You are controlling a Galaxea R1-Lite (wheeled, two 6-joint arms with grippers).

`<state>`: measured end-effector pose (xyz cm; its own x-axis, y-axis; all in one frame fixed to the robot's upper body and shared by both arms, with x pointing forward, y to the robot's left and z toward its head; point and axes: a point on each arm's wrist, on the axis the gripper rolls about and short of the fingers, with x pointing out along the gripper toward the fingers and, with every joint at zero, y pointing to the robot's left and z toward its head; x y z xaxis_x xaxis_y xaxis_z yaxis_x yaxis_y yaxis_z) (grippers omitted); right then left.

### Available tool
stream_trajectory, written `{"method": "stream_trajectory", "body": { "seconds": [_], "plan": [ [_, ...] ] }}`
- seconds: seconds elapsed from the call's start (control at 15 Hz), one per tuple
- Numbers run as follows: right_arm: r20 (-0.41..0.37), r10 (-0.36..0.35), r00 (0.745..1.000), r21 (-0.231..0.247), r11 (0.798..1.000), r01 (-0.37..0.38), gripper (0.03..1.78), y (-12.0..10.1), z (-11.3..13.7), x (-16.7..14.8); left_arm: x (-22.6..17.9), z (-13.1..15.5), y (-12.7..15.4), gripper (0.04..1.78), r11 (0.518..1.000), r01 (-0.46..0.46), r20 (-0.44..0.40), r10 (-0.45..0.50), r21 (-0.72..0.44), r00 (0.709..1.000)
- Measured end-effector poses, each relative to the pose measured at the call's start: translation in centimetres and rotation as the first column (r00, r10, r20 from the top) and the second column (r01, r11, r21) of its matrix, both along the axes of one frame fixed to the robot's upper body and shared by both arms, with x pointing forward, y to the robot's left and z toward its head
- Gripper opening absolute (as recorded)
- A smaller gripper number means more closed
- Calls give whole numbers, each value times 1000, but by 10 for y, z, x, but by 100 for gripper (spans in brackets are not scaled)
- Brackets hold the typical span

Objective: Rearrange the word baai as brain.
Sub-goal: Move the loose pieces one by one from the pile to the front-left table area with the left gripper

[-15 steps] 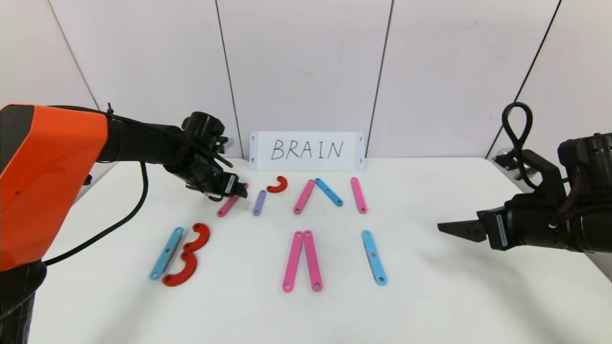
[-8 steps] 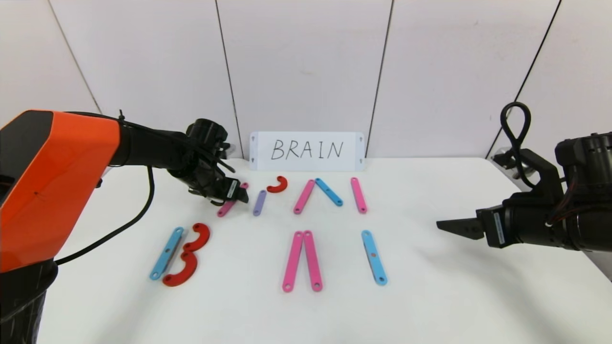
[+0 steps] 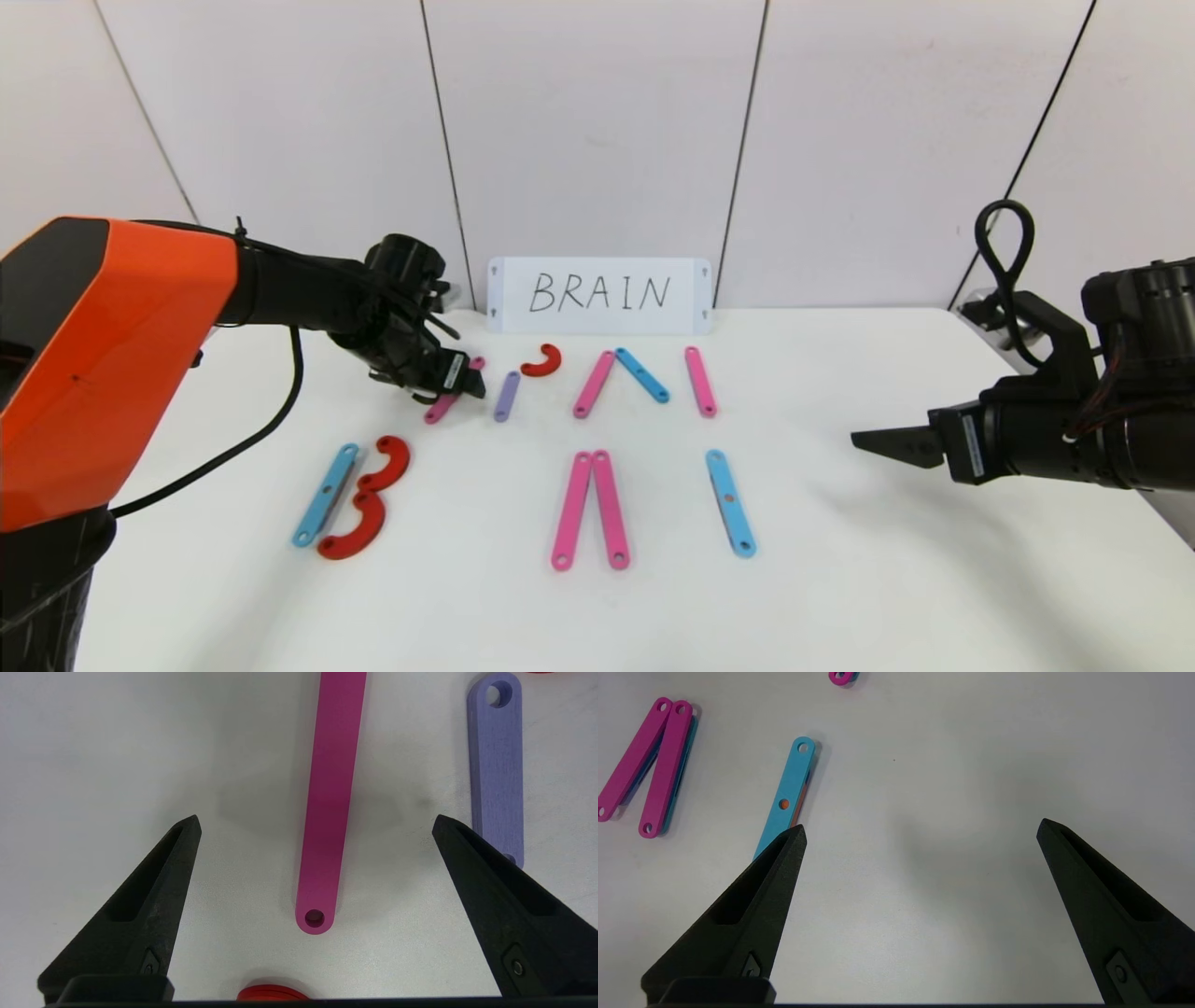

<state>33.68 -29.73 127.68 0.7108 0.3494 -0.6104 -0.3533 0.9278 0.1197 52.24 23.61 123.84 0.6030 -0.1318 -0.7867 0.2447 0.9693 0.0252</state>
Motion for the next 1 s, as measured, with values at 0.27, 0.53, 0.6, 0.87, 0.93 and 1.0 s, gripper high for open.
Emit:
{"method": "stream_trajectory", "body": {
  "seconds": [0.27, 0.53, 0.6, 0.87, 0.93, 1.0],
  "plan": [
    [-2, 2, 1000, -2, 1000, -2, 173, 0, -1, 0, 2, -3, 0, 173, 1000, 0, -4, 0, 2, 1000],
    [-1, 4, 1000, -2, 1000, -4, 173, 0, -1, -1, 5, -6, -1, 173, 1000, 5, -3, -5, 5, 1000],
    [-1, 5, 1000, -2, 1000, -5, 173, 0, -1, -1, 5, -7, -2, 173, 1000, 6, -5, -6, 6, 1000],
    [-1, 5, 1000, -2, 1000, -5, 173, 0, -1, -1, 5, -9, -2, 172, 1000, 4, -14, -4, 8, 1000],
    [-3, 4, 1000, -2, 1000, -4, 173, 0, -1, -1, 5, -9, -2, 169, 1000, 5, -12, -5, 7, 1000],
    [-2, 5, 1000, -2, 1000, -5, 173, 0, -1, -1, 6, -9, -2, 162, 1000, 5, -13, -5, 7, 1000]
  ]
}}
